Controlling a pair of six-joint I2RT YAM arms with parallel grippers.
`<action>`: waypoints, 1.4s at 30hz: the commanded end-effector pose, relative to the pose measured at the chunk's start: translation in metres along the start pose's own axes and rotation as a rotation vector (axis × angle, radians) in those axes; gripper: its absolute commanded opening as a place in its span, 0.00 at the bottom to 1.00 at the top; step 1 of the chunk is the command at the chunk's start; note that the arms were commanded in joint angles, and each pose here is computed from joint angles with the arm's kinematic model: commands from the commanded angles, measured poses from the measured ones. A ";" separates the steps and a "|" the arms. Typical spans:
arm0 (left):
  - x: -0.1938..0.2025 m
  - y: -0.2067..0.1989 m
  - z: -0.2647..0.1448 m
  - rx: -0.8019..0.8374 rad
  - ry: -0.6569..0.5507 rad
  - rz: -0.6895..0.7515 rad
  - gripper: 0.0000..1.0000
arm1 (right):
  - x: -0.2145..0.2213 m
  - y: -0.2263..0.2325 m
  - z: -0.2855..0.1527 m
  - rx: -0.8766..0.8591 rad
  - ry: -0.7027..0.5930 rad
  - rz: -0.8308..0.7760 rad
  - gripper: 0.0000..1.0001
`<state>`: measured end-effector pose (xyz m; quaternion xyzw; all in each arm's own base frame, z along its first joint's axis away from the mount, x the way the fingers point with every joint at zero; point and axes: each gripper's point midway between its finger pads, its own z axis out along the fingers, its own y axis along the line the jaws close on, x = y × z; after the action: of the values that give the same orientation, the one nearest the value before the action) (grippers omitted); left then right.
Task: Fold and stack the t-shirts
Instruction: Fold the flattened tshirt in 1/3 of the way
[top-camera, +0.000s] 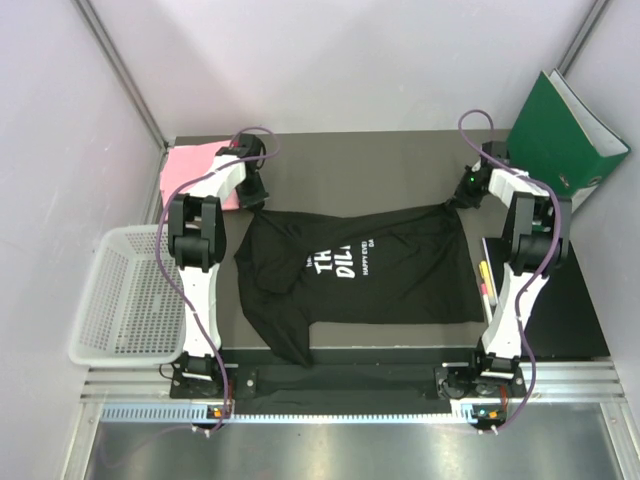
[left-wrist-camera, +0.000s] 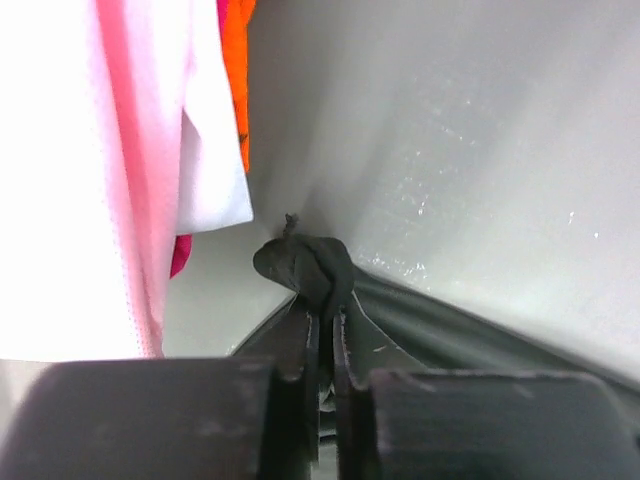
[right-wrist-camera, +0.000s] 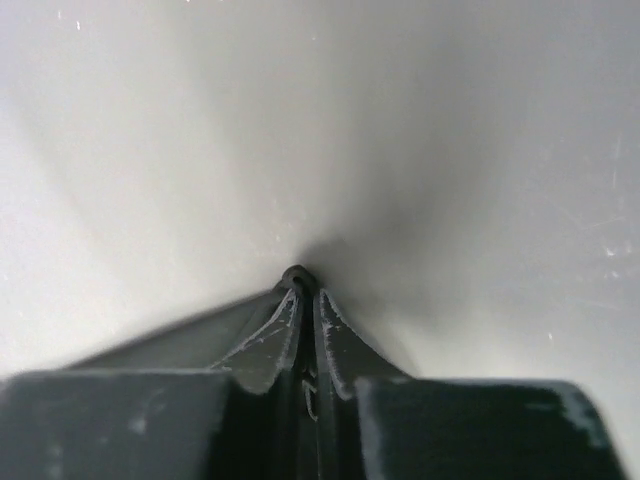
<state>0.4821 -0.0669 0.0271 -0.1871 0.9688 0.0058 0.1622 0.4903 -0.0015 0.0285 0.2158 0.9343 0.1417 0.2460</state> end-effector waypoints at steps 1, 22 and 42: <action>0.012 -0.004 0.004 0.032 0.037 0.011 0.00 | 0.001 0.009 0.004 -0.014 0.032 -0.004 0.00; -0.104 -0.055 -0.018 0.209 -0.249 -0.084 0.00 | -0.089 0.018 0.018 0.038 -0.191 -0.058 0.00; -0.159 -0.072 -0.093 0.508 -0.415 -0.116 0.63 | -0.137 0.024 -0.049 0.050 -0.468 -0.120 1.00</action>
<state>0.6135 -0.0645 0.0743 -0.2326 0.9102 -0.1314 0.3165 0.5891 -0.0408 0.0500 0.2063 0.9026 0.0714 0.3711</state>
